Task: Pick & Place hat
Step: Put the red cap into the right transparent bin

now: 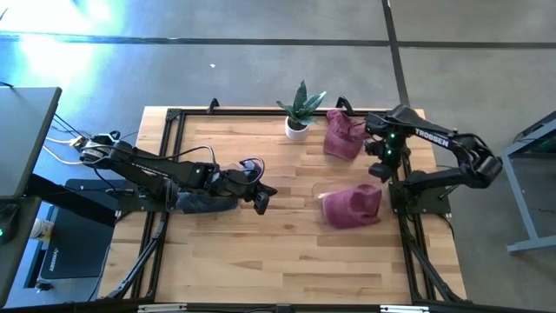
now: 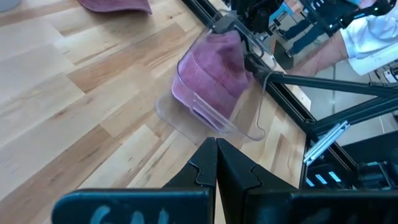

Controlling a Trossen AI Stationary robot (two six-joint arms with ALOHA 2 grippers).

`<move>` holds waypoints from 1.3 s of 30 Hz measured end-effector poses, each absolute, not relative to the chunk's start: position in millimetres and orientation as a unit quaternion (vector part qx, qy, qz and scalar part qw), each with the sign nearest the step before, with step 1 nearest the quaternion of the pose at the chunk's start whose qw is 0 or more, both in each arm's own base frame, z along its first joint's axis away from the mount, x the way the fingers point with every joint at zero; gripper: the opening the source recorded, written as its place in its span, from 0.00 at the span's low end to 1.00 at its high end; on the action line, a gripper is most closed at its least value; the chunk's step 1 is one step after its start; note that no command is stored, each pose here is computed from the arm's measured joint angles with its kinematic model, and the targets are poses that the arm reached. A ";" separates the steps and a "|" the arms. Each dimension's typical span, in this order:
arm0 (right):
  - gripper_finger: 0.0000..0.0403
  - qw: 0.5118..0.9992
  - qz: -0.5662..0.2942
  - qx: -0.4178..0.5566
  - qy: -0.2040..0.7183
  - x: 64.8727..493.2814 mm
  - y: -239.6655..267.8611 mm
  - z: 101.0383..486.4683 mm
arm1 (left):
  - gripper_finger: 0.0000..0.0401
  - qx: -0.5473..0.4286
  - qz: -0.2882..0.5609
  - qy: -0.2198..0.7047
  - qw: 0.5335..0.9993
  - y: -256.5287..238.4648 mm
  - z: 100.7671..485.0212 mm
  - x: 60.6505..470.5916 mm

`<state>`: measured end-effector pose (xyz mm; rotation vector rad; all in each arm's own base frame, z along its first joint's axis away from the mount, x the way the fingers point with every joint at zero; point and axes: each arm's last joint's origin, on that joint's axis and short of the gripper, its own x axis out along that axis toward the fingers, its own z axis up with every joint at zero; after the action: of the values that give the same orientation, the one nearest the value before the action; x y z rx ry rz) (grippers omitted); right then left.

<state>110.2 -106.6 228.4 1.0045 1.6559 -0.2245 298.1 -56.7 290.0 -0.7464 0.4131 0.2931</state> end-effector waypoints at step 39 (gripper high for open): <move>0.71 0.852 -0.096 -0.082 0.508 188.8 -128.7 201.5 | 0.00 -0.360 0.145 0.198 0.900 -56.3 290.0 298.0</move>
<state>188.8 -128.7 201.5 -0.1728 1.0697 -0.2019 298.0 -56.3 290.0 -0.7442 0.4106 0.3006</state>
